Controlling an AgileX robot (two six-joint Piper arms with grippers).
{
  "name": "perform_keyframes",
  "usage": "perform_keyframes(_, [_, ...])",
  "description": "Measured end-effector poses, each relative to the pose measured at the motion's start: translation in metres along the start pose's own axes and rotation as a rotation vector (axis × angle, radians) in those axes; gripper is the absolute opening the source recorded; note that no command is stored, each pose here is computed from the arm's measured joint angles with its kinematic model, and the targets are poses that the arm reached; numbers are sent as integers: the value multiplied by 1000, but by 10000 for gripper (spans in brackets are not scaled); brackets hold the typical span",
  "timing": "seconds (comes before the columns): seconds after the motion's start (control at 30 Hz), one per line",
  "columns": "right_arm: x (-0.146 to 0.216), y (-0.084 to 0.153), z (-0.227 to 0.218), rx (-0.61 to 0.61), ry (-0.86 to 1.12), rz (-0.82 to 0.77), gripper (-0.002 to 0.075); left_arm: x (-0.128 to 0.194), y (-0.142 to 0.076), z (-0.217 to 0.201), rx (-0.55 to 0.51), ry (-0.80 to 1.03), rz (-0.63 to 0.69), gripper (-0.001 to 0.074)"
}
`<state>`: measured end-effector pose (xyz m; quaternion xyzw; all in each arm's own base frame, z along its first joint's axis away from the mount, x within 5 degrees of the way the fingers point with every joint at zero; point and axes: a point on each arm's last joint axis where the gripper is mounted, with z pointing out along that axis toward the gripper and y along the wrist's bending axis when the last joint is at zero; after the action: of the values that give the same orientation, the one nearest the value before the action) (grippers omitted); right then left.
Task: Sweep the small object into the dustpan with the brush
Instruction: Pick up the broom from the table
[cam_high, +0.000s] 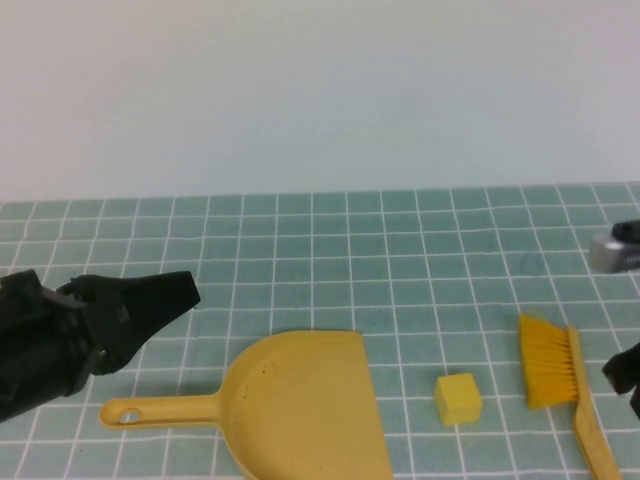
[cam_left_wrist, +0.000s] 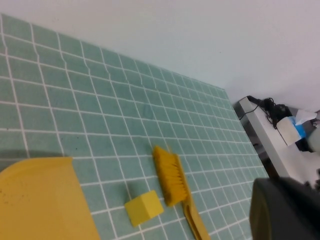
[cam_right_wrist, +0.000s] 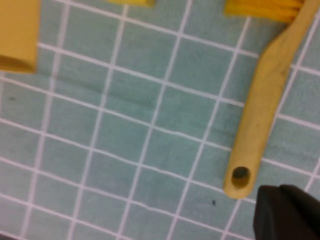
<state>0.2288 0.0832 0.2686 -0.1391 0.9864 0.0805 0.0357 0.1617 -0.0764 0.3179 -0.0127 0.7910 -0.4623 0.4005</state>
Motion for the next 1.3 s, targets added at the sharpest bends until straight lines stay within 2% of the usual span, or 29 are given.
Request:
perform_keyframes(0.1, [-1,-5,18,36,50,9,67,2,-1,0,16,19,0,-4])
perform_keyframes(0.3, [-7,-9,46,46,75,20,276,4,-3,0,31,39,5,-4])
perform_keyframes(0.4, [-7,-10,58,48,89,21,320,4,-3,0,31,38,13,-4])
perform_keyframes(0.73, [19,-18,106,79,76,35,336,4,-3,0,31,38,19,-4])
perform_keyframes(0.97, [23,-16,113,87,45,35,335,4,-3,0,31,38,19,-4])
perform_keyframes(1.17, [23,-18,122,93,82,27,266,4,-3,0,31,38,20,-4])
perform_keyframes(1.3, [21,-18,129,93,118,29,262,4,-3,0,31,38,20,-4])
